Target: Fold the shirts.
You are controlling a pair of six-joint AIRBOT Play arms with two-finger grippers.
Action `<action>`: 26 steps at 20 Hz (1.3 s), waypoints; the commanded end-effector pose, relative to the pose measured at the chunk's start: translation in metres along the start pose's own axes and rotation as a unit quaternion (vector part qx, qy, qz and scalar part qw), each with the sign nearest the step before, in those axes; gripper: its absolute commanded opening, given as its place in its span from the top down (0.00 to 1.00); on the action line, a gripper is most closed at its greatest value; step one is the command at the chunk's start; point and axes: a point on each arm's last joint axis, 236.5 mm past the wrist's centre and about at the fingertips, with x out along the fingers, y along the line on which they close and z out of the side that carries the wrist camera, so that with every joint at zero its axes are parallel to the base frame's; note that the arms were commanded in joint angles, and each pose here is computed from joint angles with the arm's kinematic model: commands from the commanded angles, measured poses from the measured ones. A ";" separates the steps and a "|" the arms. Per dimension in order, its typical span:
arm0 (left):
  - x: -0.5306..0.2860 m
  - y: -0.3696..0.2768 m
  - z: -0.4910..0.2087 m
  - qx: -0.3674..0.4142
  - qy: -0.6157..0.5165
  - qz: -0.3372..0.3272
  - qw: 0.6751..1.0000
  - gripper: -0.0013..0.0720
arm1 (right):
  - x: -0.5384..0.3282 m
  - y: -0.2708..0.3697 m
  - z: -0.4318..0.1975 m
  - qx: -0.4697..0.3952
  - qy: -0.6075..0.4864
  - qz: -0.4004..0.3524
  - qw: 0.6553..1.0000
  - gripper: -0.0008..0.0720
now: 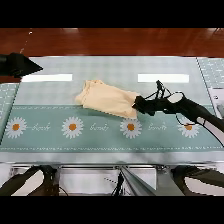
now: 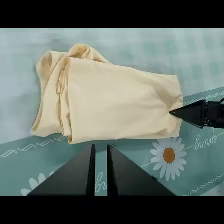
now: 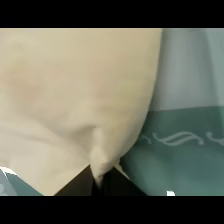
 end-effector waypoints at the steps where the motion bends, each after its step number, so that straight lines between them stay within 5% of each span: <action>1: 0.000 0.001 -0.001 0.000 0.002 0.002 1.000 0.80 | -0.013 0.029 0.018 -0.024 -0.033 0.032 0.999 0.95; 5: 0.007 0.008 0.001 -0.006 0.002 0.004 1.000 0.80 | -0.120 0.040 0.072 -0.116 -0.101 0.002 0.988 0.96; 9: 0.032 0.033 0.005 -0.033 -0.002 0.012 0.999 0.80 | -0.257 -0.014 0.093 -0.072 -0.174 -0.105 0.976 0.96; 13: 0.067 0.052 -0.013 -0.034 0.039 0.004 0.999 0.80 | -0.356 -0.117 0.043 0.041 -0.176 -0.258 0.949 0.96; 18: 0.103 0.047 -0.032 0.000 0.088 -0.018 0.996 0.80 | -0.460 -0.208 -0.048 0.227 -0.193 -0.435 0.850 0.96; 26: 0.113 0.042 -0.033 0.037 0.090 -0.025 0.995 0.80 | -0.486 -0.224 -0.145 0.369 -0.110 -0.478 0.789 0.95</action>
